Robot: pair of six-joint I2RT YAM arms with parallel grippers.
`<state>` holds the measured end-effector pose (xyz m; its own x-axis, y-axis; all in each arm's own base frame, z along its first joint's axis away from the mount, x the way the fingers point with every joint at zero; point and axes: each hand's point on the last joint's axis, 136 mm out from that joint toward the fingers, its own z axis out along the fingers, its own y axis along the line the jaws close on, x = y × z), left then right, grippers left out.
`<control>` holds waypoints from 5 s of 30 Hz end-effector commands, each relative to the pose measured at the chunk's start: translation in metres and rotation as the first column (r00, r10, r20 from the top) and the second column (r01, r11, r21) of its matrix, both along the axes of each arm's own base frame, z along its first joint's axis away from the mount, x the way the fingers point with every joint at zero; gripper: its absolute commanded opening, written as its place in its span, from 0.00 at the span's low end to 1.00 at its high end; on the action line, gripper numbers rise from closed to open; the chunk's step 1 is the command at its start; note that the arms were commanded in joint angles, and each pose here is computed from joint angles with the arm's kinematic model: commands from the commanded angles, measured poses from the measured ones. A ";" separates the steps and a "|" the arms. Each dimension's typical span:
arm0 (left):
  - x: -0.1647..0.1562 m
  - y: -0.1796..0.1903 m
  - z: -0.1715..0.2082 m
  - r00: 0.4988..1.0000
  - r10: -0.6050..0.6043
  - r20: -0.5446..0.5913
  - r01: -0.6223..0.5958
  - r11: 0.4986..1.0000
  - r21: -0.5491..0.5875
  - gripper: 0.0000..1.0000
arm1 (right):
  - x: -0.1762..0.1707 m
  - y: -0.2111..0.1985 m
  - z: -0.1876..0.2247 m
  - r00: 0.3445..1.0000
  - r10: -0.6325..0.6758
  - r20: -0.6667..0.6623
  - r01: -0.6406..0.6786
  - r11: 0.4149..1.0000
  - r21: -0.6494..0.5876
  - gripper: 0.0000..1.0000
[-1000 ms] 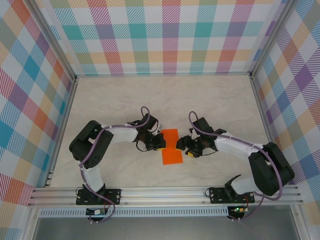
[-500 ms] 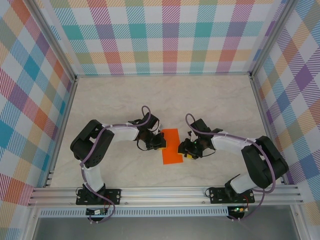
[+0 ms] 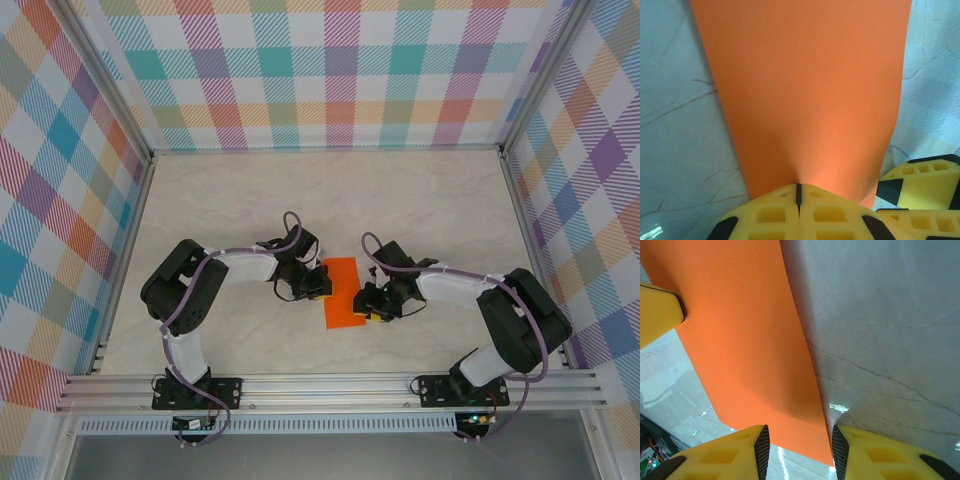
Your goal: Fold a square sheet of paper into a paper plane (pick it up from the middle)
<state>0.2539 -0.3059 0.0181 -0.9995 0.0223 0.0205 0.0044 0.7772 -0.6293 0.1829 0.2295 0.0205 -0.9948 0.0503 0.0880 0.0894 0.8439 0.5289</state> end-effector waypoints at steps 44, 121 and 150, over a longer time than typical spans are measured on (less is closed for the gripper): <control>0.048 0.011 0.037 0.971 0.040 0.235 -0.067 0.992 0.106 0.06 | -0.008 0.004 0.025 0.980 -0.192 -0.060 0.194 0.980 0.035 0.00; 0.049 0.019 0.004 0.981 -0.024 0.191 -0.008 0.987 0.163 0.02 | 0.042 0.073 0.003 0.984 -0.138 0.109 0.129 0.988 0.083 0.03; 0.045 0.021 0.001 0.984 -0.025 0.177 -0.004 0.986 0.164 0.01 | 0.042 0.079 -0.002 0.988 -0.104 0.112 0.094 0.991 0.097 0.03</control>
<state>0.3015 -0.2911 0.0280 -0.9831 0.0469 -0.1767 0.1294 0.8614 -0.4912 0.2259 0.3039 0.0192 -0.9847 0.1740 -0.0099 0.1324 0.7840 0.6065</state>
